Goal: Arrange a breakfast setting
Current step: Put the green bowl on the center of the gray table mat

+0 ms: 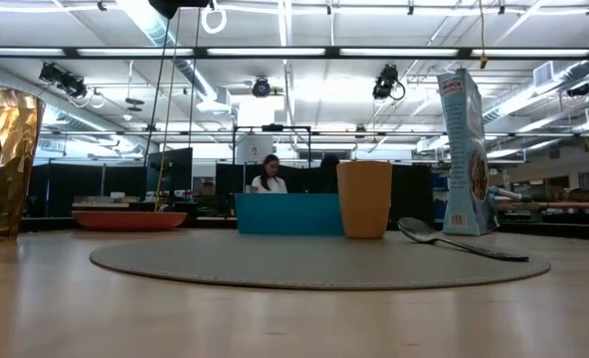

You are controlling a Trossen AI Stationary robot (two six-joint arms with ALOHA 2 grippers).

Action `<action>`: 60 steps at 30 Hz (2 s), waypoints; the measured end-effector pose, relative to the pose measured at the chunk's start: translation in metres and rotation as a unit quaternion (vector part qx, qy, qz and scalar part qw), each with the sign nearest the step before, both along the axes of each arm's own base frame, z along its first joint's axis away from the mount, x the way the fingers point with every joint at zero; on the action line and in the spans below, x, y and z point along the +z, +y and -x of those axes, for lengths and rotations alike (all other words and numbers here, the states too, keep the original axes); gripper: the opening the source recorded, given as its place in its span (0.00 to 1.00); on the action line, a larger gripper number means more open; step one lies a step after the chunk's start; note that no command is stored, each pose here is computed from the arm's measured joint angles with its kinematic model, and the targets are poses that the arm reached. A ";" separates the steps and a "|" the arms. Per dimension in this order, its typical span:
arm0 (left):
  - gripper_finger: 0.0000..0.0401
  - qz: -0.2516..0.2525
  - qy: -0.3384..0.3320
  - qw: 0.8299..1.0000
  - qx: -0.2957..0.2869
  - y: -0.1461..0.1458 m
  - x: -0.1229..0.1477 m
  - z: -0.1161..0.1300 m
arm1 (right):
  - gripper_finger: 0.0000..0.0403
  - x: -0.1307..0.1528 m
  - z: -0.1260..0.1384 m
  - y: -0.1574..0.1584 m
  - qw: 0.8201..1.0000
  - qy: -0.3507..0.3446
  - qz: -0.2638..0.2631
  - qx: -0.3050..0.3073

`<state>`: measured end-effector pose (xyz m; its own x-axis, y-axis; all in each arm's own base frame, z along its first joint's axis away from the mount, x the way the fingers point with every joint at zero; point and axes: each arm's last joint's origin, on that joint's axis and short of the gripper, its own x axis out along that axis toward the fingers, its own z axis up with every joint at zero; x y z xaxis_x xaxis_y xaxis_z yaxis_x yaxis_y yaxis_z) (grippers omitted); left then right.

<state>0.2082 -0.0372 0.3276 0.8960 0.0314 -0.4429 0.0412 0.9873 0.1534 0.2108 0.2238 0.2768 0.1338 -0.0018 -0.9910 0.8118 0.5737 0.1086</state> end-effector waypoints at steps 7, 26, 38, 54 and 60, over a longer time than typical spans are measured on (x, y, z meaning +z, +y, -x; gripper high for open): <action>0.36 -0.001 0.008 1.000 -0.003 -0.001 -0.001 0.001 | 0.57 -0.034 0.016 0.020 0.993 0.060 -0.023 -0.102; 0.36 0.013 0.017 1.000 0.005 -0.001 -0.003 0.002 | 0.46 -0.087 0.036 0.029 0.972 0.109 -0.089 -0.187; 0.36 0.027 0.036 0.999 -0.002 -0.008 -0.006 0.005 | 0.16 -0.099 0.031 0.022 0.970 0.104 -0.094 -0.200; 0.36 0.025 0.036 0.999 -0.011 -0.011 -0.006 0.006 | 0.03 -0.039 -0.010 0.008 0.995 0.046 -0.071 -0.062; 0.36 0.025 0.039 0.999 0.005 -0.005 -0.007 0.005 | 0.03 -0.010 -0.038 -0.007 0.996 -0.034 -0.034 0.071</action>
<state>0.2029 -0.0420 0.3210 0.8589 0.0157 -0.5118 0.0421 0.9940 0.1011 0.2490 0.2166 0.2663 0.1948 0.0884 -0.9768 0.7126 0.6716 0.2029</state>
